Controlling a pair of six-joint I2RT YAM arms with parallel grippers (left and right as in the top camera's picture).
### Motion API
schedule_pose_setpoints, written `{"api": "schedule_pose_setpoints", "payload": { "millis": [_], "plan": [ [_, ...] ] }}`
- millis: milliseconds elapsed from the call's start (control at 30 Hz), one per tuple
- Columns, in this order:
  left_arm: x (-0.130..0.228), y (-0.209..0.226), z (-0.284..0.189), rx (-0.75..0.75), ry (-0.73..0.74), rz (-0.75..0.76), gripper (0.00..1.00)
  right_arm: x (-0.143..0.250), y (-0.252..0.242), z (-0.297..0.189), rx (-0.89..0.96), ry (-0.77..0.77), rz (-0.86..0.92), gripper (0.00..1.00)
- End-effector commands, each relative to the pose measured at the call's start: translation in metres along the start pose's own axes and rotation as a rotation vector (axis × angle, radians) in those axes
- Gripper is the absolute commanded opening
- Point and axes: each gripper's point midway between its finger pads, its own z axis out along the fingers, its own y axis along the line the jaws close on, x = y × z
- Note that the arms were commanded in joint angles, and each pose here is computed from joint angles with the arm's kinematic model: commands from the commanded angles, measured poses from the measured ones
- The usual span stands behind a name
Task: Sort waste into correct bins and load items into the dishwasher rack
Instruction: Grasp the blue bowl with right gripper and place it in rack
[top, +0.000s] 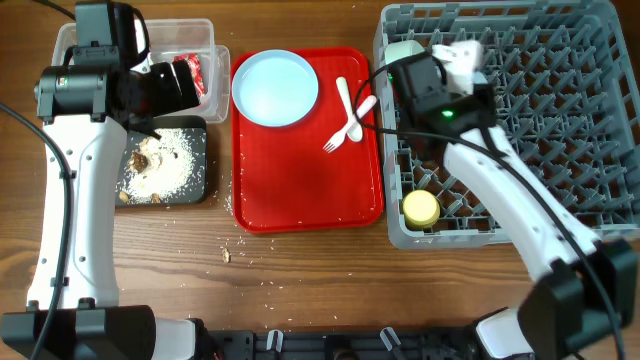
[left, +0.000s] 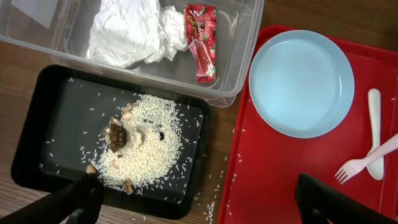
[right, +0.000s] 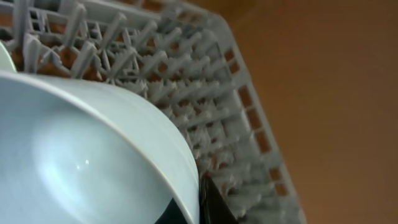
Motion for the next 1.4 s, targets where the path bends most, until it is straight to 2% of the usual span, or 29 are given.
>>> {"api": "schedule_pose_setpoints", "payload": {
  "millis": [0,300,567,667,767,900,967,1067,1200,1300,1367],
  "plan": [
    [-0.004,0.002,-0.002,-0.009,-0.014,-0.017,1.0,-0.016,-0.005,0.002,0.165,-0.034,-0.269,0.04],
    [-0.004,0.002,-0.002,-0.009,-0.014,-0.017,1.0,-0.008,0.02,0.015,0.177,-0.008,-0.426,0.17],
    [-0.004,0.002,-0.002,-0.009,-0.014,-0.017,1.0,-0.001,0.063,0.003,0.147,-0.038,-0.575,0.2],
    [-0.004,0.002,-0.002,-0.009,-0.014,-0.017,1.0,0.0,0.064,0.004,0.182,-0.032,-0.596,0.22],
    [-0.004,0.002,-0.002,-0.008,-0.014,-0.017,1.0,0.0,0.065,0.003,0.183,-0.033,-0.617,0.3],
    [-0.004,0.002,-0.002,-0.009,-0.014,-0.017,1.0,-0.003,0.078,-0.015,0.169,-0.078,-0.672,0.57],
    [-0.004,0.002,-0.002,-0.008,-0.013,-0.017,1.0,-0.005,0.086,-0.026,0.156,-0.107,-0.684,0.66],
    [-0.004,0.002,-0.002,-0.008,-0.014,-0.017,1.0,-0.006,0.1,-0.042,0.127,-0.15,-0.696,0.73],
    [-0.004,0.002,-0.002,-0.009,-0.014,-0.017,1.0,-0.005,0.115,-0.049,0.034,-0.174,-0.698,0.76],
    [-0.004,0.002,-0.002,-0.009,-0.014,-0.017,1.0,-0.01,0.117,-0.055,-0.059,-0.191,-0.593,0.77],
    [-0.004,0.002,-0.002,-0.009,-0.013,-0.017,1.0,-0.017,0.12,-0.065,-0.218,-0.205,-0.46,0.78]
  ]
}}
